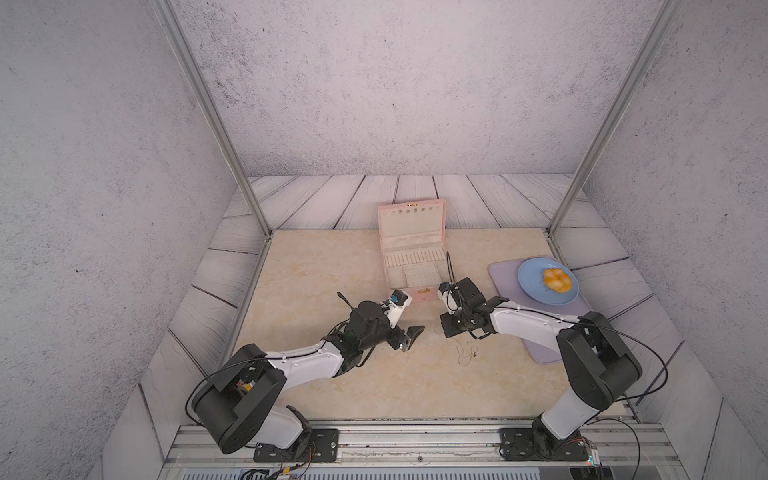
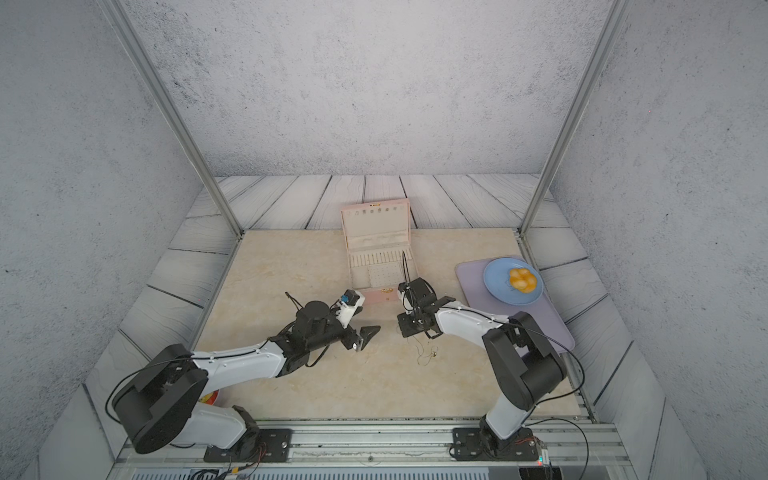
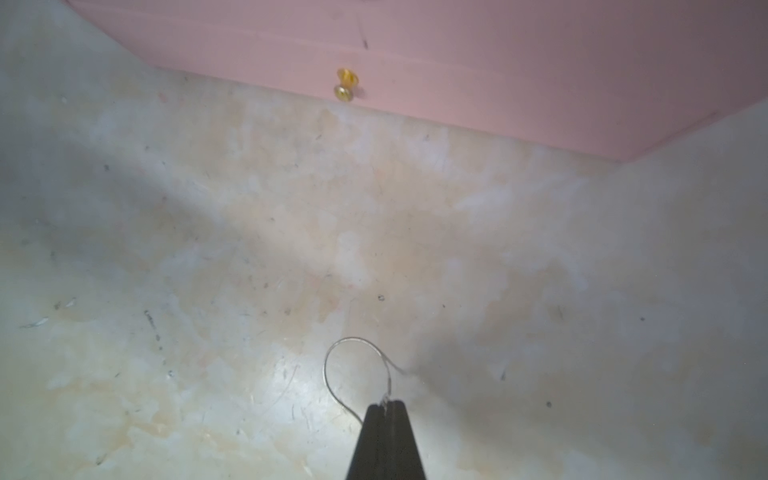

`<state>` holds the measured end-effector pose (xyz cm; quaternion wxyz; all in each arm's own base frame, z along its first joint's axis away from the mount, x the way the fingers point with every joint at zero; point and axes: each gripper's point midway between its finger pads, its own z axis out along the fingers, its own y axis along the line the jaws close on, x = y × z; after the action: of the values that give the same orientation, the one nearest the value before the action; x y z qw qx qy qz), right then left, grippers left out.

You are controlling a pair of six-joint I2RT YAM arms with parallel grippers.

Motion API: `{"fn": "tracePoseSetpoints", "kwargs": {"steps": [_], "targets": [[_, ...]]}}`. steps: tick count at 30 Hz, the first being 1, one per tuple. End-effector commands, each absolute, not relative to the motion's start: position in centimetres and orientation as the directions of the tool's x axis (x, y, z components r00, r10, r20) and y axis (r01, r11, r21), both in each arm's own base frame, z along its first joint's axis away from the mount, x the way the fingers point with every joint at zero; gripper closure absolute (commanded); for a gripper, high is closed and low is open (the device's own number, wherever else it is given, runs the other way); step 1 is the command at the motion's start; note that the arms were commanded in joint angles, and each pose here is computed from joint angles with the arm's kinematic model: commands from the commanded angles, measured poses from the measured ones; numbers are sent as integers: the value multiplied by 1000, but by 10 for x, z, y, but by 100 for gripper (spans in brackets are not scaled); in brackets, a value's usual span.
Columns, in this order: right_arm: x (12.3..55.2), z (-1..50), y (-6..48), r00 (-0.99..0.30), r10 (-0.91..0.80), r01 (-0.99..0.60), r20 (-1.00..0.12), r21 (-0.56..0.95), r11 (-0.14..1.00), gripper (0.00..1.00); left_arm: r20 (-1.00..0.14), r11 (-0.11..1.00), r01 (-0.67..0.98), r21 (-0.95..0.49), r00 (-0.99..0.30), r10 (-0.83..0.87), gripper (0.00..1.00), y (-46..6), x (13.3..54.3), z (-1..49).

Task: Put jewelry chain into jewelry box
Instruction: Pick up the necklace from the center of the board, then adjust the necklace.

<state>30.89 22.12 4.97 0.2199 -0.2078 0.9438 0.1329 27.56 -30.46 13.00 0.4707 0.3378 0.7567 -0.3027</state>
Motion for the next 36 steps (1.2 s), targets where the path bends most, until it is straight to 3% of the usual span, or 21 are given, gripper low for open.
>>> {"fn": "tracePoseSetpoints", "kwargs": {"steps": [1, 26, 36], "targets": [[309, 65, 228, -785, -332, -481, -523, 176, 859, 100, -941, 544, 830, -125, -273, 201, 8, -321, 281, 144], [280, 172, 231, -659, -204, -558, -724, 289, 778, 100, -956, 364, 905, -218, -274, 109, 10, -388, 293, 148], [277, 180, 233, -654, -188, -568, -733, 312, 761, 100, -958, 318, 919, -235, -273, 82, 46, -399, 289, 160]]}}
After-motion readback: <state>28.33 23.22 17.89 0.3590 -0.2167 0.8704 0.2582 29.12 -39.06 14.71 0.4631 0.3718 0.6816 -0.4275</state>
